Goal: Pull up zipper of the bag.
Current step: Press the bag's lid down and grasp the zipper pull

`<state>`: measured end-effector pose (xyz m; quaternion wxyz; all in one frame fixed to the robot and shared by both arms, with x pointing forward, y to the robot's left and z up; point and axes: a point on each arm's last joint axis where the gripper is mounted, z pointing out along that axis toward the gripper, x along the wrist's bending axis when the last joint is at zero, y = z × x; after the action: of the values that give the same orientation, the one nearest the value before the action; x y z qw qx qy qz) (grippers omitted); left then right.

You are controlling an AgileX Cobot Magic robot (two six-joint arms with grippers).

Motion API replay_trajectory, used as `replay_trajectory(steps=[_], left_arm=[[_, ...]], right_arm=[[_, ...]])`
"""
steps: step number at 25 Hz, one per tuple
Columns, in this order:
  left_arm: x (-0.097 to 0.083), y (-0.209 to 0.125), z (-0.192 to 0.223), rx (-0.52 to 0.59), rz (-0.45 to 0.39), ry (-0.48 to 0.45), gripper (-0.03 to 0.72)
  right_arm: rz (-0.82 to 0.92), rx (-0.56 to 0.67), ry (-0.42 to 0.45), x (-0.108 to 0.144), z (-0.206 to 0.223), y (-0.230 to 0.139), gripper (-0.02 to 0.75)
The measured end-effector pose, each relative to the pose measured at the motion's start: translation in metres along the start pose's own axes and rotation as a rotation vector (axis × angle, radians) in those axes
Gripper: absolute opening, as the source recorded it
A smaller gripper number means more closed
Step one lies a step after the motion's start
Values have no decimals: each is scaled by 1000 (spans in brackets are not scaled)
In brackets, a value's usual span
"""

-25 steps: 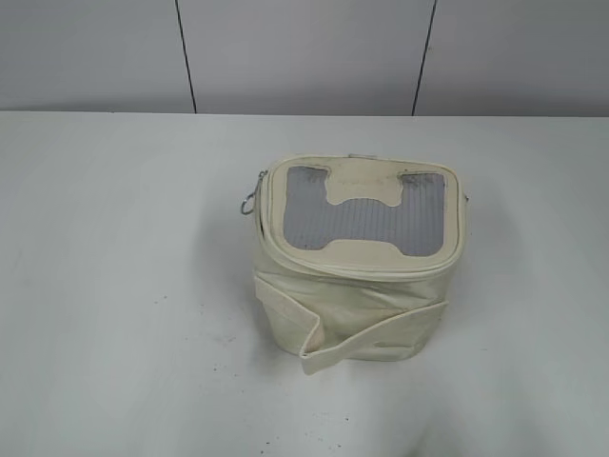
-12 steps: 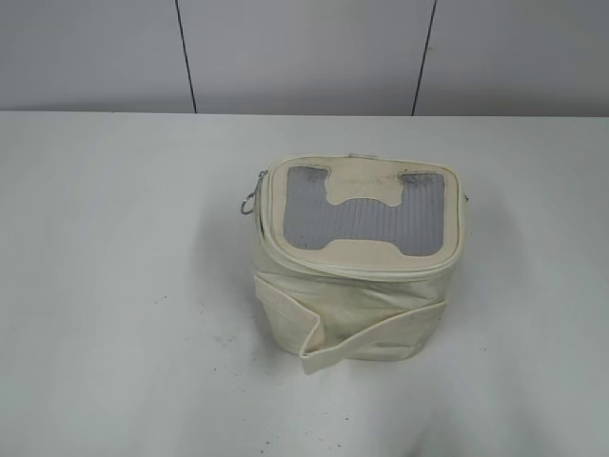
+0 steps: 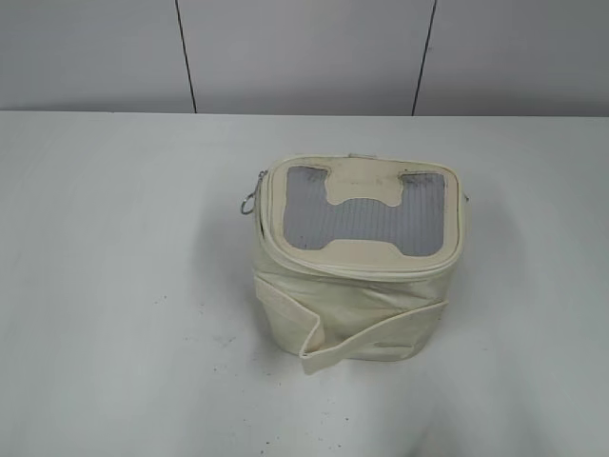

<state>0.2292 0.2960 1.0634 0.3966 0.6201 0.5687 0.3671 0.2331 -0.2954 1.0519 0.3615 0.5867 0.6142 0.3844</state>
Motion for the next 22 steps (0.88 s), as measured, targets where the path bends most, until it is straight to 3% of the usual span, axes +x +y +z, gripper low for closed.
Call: replay_trajectory(steps=[7, 11, 16, 22], left_arm=[[-5, 34, 28, -19, -73, -91, 241], [-8, 59, 61, -6, -144, -151, 241], [-14, 84, 110, 122, -119, -253, 243], [-31, 94, 179, 345, -75, -498, 246]], right_arm=[[10, -16, 6, 0, 12, 25, 573], [32, 36, 72, 4, 35, 40, 573], [-41, 95, 191, 15, 62, 65, 573], [-213, 230, 329, 40, 115, 111, 573]])
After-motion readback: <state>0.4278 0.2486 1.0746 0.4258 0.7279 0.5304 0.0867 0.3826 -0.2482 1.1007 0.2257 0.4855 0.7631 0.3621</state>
